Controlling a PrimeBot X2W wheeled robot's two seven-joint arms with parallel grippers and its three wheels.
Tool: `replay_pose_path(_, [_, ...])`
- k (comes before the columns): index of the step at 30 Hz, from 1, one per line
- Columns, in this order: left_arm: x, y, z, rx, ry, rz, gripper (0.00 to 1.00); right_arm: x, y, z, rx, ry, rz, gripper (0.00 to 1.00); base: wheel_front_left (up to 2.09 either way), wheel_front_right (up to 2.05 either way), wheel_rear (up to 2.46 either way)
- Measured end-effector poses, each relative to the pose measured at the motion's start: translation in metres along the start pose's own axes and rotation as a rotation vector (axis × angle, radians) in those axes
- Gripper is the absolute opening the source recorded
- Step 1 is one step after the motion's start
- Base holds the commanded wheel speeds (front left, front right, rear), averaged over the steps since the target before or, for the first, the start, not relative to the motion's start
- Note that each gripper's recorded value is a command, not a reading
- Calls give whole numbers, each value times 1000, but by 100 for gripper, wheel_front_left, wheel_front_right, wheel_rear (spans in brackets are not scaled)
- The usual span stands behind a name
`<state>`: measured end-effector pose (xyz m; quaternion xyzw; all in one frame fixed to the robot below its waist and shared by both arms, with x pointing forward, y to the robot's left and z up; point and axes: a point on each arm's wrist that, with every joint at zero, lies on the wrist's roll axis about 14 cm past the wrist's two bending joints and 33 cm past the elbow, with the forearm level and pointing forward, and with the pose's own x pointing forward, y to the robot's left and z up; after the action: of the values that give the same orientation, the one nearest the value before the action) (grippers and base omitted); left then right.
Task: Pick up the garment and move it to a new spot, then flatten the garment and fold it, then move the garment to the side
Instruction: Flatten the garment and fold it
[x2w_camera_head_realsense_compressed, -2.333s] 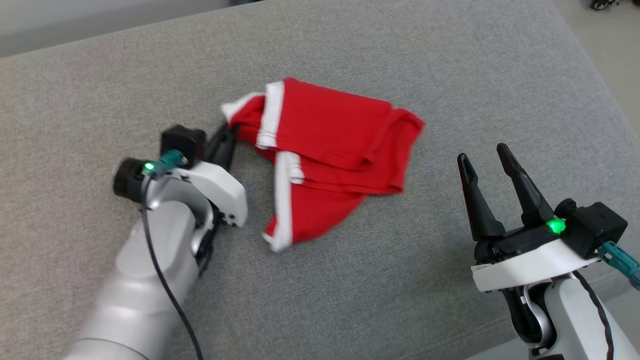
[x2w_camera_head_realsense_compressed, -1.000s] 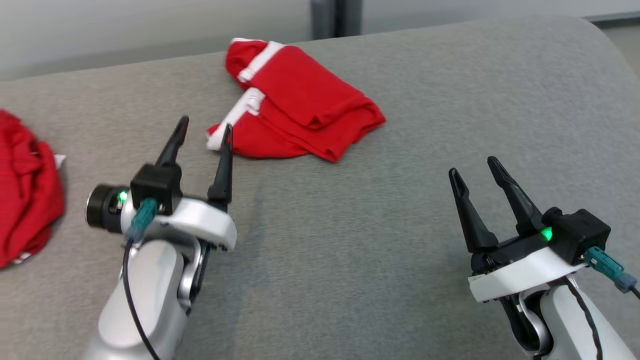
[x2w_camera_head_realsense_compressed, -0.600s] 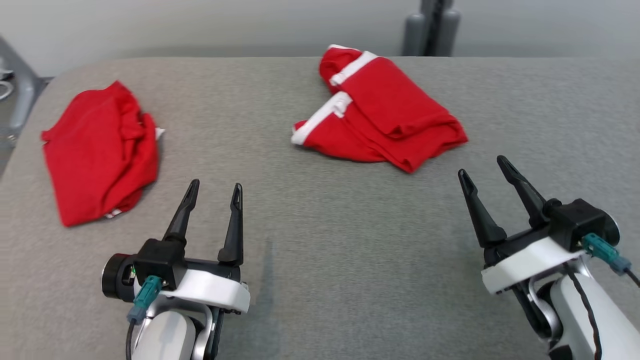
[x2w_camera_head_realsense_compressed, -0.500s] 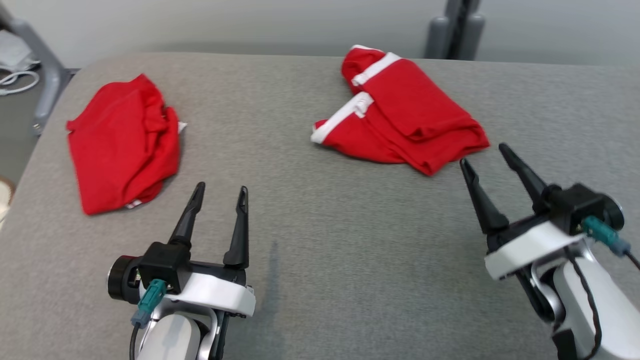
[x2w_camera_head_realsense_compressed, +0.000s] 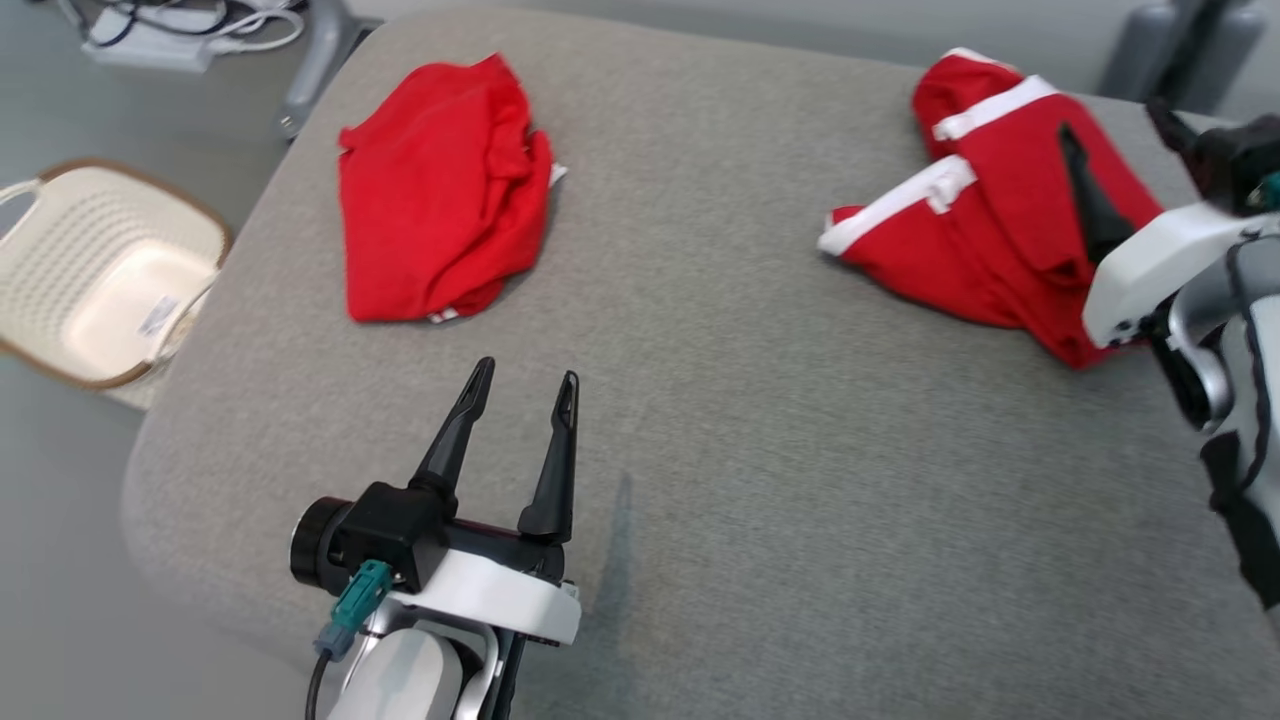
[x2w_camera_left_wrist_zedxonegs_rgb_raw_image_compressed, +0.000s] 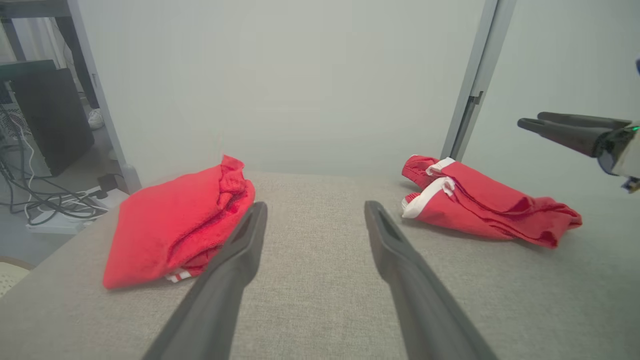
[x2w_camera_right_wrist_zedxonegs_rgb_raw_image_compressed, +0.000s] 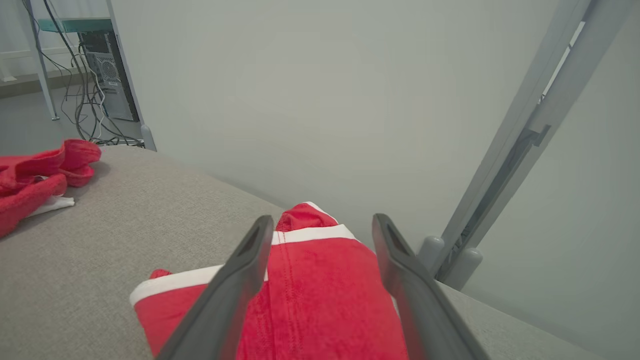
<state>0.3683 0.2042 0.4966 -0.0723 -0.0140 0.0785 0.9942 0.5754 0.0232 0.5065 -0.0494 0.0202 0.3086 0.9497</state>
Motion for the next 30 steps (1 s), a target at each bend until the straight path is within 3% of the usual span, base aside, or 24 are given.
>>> replay_pose_path(11, [-11,29,-12,7,56,124,100,57,28,-72,-37,241,97,100,0,0,0])
replay_pose_path(20, [-9,36,-20,4,83,170,100,70,16,-104,-25,334,76,100,0,0,0])
replay_pose_path(21, [-9,36,-20,4,84,171,100,70,16,-106,-20,342,74,37,0,0,0])
replay_pose_path(22, [-9,36,-21,3,86,171,100,71,14,-107,-15,338,69,26,0,0,0])
replay_pose_path(23, [-9,36,-22,2,89,171,100,72,12,-106,-12,331,63,0,0,0,0])
replay_pose_path(30, [-9,33,-22,-6,90,159,100,73,5,-84,62,233,19,0,0,0,0])
